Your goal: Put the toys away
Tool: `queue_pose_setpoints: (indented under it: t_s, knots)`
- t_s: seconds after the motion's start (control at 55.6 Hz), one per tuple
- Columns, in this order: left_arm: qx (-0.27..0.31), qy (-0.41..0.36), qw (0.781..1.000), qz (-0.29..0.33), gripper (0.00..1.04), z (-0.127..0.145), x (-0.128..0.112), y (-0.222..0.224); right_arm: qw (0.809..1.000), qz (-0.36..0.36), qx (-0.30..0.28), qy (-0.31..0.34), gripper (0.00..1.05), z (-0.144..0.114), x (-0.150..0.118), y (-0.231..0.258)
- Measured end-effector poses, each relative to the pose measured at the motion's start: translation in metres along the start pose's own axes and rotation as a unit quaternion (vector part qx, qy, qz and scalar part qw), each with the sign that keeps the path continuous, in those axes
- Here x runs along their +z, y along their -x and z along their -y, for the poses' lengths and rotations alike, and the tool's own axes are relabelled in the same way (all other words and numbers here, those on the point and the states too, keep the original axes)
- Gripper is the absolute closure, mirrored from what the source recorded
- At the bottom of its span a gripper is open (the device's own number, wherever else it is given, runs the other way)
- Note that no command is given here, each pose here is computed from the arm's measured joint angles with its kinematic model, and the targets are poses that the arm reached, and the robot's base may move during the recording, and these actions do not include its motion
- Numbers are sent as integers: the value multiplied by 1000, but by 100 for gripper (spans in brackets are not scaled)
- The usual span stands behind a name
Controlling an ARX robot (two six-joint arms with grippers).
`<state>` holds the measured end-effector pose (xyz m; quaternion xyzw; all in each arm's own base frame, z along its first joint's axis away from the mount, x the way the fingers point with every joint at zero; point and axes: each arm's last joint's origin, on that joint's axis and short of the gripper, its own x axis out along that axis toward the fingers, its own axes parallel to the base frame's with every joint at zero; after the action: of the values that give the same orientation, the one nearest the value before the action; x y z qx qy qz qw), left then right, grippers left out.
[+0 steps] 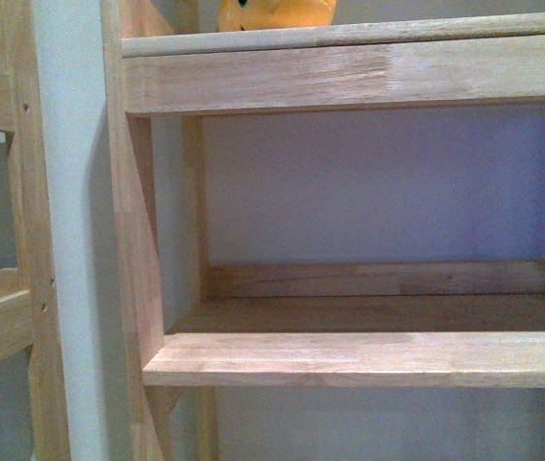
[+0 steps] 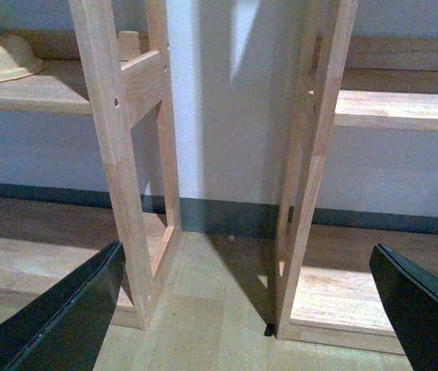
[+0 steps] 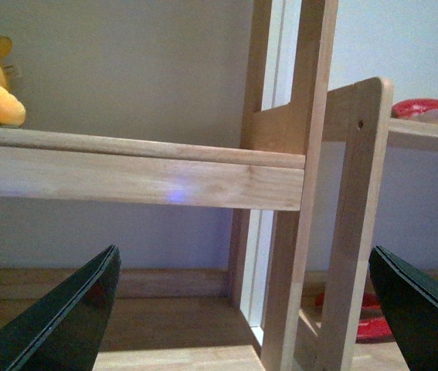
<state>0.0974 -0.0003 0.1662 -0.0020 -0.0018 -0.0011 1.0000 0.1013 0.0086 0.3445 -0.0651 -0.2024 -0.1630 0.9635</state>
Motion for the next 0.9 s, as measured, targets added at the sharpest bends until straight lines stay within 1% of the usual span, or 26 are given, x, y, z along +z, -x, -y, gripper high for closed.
queue_pose_setpoints:
  t_s: [0.18, 0.198, 0.216, 0.234, 0.27, 0.288, 0.324, 0.342, 0.378, 0.45, 0.504, 0.558, 0.594, 0.612, 0.792, 0.899]
  knots:
    - [0, 0, 1000, 0, 6, 0, 0, 0, 1000, 0, 1, -9, 6, 0, 0, 0]
    - [0, 0, 1000, 0, 6, 0, 0, 0, 1000, -6, 17, -10, 8, 0, 0, 0]
    - [0, 0, 1000, 0, 6, 0, 0, 0, 999, -20, 48, -10, 11, 0, 1, -1]
    - [0, 0, 1000, 0, 6, 0, 0, 0, 998, -29, 62, -8, 12, 1, 1, -2]
    - [0, 0, 1000, 0, 6, 0, 0, 0, 992, -77, 104, -9, 19, 5, -1, -1]
    - [0, 0, 1000, 0, 6, 0, 0, 0, 990, -89, 113, -11, 21, 6, -3, 0]
    - [0, 0, 1000, 0, 6, 0, 0, 0, 980, -139, 144, -20, 28, 7, -14, 6]
    - [0, 0, 1000, 0, 6, 0, 0, 0, 977, -148, 151, -23, 29, 7, -17, 8]
    - [1, 0, 1000, 0, 6, 0, 0, 0, 969, -177, 168, -33, 36, 7, -30, 15]
    - [0, 0, 1000, 0, 6, 0, 0, 0, 965, -195, 170, -44, 46, 5, -47, 21]
    - [0, 0, 1000, 0, 6, 0, 0, 0, 964, -203, 167, -49, 56, 4, -61, 27]
    - [0, 0, 1000, 0, 6, 0, 0, 0, 963, -205, 167, -52, 63, 4, -69, 30]
    - [0, 0, 1000, 0, 6, 0, 0, 0, 963, -203, 166, -54, 70, 4, -75, 34]
    - [0, 0, 1000, 0, 6, 0, 0, 0, 963, -203, 166, -55, 72, 4, -77, 34]
    - [0, 0, 1000, 0, 6, 0, 0, 0, 963, -206, 166, -57, 101, 2, -101, 45]
    - [0, 0, 1000, 0, 6, 0, 0, 0, 963, -206, 166, -58, 101, 1, -113, 51]
